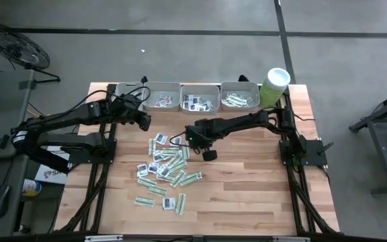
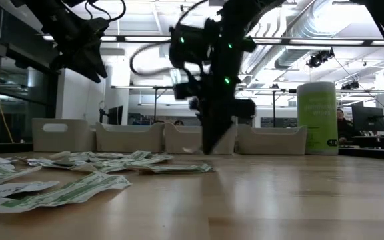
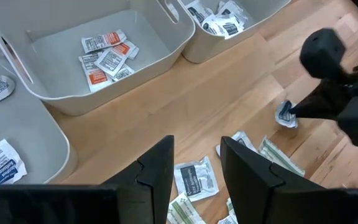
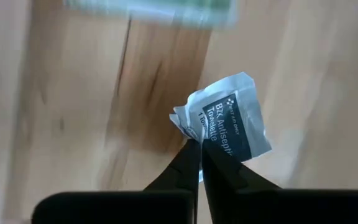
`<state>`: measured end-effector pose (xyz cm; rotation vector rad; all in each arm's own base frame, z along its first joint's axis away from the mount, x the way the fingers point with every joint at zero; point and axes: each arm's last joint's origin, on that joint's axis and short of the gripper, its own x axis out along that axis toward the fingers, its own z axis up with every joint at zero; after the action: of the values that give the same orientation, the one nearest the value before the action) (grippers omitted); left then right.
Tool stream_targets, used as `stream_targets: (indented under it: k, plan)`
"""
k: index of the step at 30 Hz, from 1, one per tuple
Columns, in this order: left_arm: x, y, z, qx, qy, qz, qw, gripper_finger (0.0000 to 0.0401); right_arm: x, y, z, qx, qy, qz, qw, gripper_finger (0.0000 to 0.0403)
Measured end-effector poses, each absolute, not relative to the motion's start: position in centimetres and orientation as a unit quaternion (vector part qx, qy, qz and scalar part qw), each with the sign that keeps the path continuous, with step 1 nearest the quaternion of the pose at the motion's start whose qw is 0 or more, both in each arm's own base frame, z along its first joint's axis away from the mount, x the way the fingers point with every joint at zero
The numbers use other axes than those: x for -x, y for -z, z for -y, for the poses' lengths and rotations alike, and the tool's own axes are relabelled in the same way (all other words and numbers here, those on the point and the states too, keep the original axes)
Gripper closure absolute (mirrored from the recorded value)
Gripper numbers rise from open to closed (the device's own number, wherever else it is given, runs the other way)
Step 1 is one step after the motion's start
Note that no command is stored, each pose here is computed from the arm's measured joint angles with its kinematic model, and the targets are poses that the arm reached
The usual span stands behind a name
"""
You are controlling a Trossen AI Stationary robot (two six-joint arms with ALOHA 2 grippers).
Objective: Pick & Place First Aid Supplies
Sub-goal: Put the gray towelette pack into the middle right gray bin
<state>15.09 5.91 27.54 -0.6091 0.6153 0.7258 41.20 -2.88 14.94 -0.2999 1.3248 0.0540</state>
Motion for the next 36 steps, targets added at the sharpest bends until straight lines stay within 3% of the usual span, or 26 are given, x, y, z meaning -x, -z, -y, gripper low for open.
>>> stream_targets:
  k: [8,18,28,36]
  plan:
    - [-15.1,-27.6,-5.9,0.290,-0.344,-0.290,0.845,0.0270,-42.7,-19.9,4.1,0.162,0.015,-0.591,0.790,0.0400]
    - [-15.1,-27.6,-5.9,0.293,-0.346,-0.289,0.843,0.0270,-43.7,-25.7,11.1,0.136,0.097,-0.518,0.839,0.0401]
    - [-15.1,-27.6,-5.9,0.293,-0.346,-0.288,0.843,0.0270,-41.6,-24.3,17.4,0.065,0.134,-0.517,0.843,0.0401]
    - [-15.1,-27.6,-5.9,0.293,-0.346,-0.288,0.843,0.0270,-39.9,-21.0,18.9,0.042,0.140,-0.547,0.824,0.0384]
